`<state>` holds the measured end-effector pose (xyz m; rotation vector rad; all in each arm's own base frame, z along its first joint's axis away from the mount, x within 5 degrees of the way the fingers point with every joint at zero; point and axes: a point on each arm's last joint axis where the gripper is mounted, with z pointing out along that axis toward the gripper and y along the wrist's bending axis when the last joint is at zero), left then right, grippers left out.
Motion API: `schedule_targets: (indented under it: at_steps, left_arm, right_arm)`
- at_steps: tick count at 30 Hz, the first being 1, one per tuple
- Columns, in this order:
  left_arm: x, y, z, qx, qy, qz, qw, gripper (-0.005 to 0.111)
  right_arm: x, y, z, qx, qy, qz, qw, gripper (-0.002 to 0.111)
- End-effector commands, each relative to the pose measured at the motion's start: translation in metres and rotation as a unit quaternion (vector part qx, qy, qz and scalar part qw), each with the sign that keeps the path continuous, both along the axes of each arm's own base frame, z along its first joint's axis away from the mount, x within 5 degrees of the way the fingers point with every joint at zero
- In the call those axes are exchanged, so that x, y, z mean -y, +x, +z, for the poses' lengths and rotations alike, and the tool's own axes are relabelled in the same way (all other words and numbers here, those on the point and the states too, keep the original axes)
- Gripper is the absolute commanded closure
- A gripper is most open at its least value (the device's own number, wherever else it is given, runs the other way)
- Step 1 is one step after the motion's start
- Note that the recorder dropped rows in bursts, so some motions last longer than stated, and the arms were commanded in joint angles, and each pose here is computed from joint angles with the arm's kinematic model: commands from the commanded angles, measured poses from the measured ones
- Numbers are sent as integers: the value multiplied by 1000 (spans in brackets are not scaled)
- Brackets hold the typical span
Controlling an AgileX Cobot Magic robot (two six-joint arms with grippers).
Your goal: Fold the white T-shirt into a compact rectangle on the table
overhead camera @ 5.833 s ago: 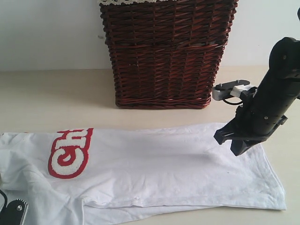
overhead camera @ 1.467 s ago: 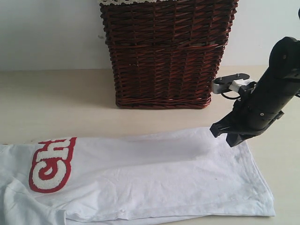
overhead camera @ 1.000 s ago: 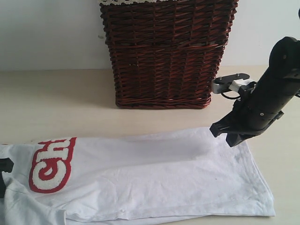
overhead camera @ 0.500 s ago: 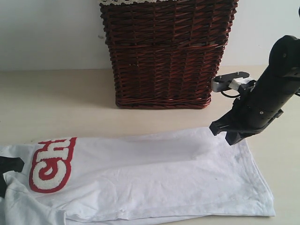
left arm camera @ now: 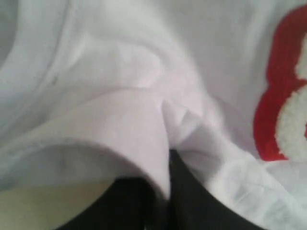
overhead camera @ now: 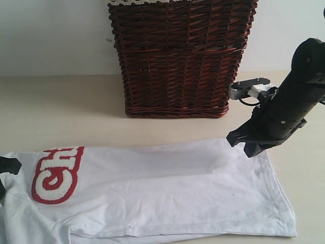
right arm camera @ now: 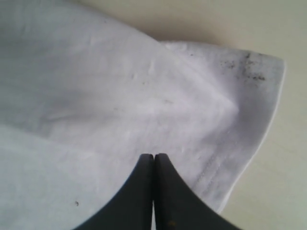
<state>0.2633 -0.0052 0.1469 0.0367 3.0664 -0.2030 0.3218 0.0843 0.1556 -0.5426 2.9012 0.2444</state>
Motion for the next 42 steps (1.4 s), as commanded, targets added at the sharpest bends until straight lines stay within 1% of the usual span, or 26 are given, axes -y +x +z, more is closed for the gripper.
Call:
schedule_targets:
  at_steps: [1,4,9,12,14,16,18,20,22,23,24,26,27,29,30,31,32,33,34,35,36,38,40,42]
  left_arm:
    - [-4,2,17,49,23,-4,999,107]
    - [-12,5,25,84,30,25,996,107]
    - [-23,13,30,137,43,44,989,107]
    - [-29,20,24,154,44,73,984,107]
    - [-32,23,18,152,46,78,984,105]
    - [-33,25,16,156,46,80,983,96]
    - [-33,29,21,167,46,81,982,81]
    - [-34,34,31,184,47,81,979,61]
    - [-34,35,40,197,47,81,976,46]
    - [-34,35,46,202,48,75,975,43]
    - [-33,34,51,206,51,64,975,43]
    - [-33,32,63,212,61,25,975,45]
    - [-33,30,68,217,66,7,974,48]
    - [-27,24,78,221,75,-50,971,56]
    - [-23,20,80,208,78,-88,971,59]
    - [-16,14,81,190,80,-146,968,62]
    - [-7,6,81,161,78,-217,960,63]
    - [2,-3,82,131,72,-291,945,61]
    - [10,-11,80,106,65,-347,930,58]
    - [18,-20,78,80,58,-409,907,54]
    - [26,-29,76,61,53,-456,886,50]
    - [36,-45,68,34,52,-511,858,44]
    - [45,-59,58,13,56,-551,833,42]
    - [48,-73,46,-16,63,-592,803,41]
  right_arm:
    - [0,1,4,7,5,-2,1000,108]
    - [0,1,4,5,5,-1,1000,108]
    - [0,1,4,7,5,-2,1000,108]
    - [0,1,4,5,5,-1,1000,108]
    - [0,1,4,4,5,-1,1000,108]
    - [0,1,4,4,4,0,1000,108]
    - [0,1,4,5,4,-1,1000,108]
    - [0,1,4,5,4,-1,1000,108]
    - [0,1,4,5,4,-1,1000,108]
    - [0,1,4,5,4,-1,1000,108]
    - [0,1,4,6,4,-1,1000,108]
    - [0,1,4,6,4,-1,1000,108]
    - [0,1,4,6,4,-1,1000,108]
    - [0,1,4,7,4,-1,1000,108]
    - [0,1,4,7,5,-2,1000,108]
    - [0,1,4,7,5,-2,1000,108]
    - [0,1,4,5,5,-1,1000,108]
    - [0,1,4,5,5,-1,1000,108]
    - [0,1,4,4,5,-1,1000,108]
    - [0,1,4,4,5,-1,1000,108]
    - [0,1,4,3,6,-2,1000,108]
    - [0,1,4,2,8,-3,1000,108]
    - [-1,1,4,2,10,-5,1000,108]
    - [-1,1,4,1,15,-9,1000,108]
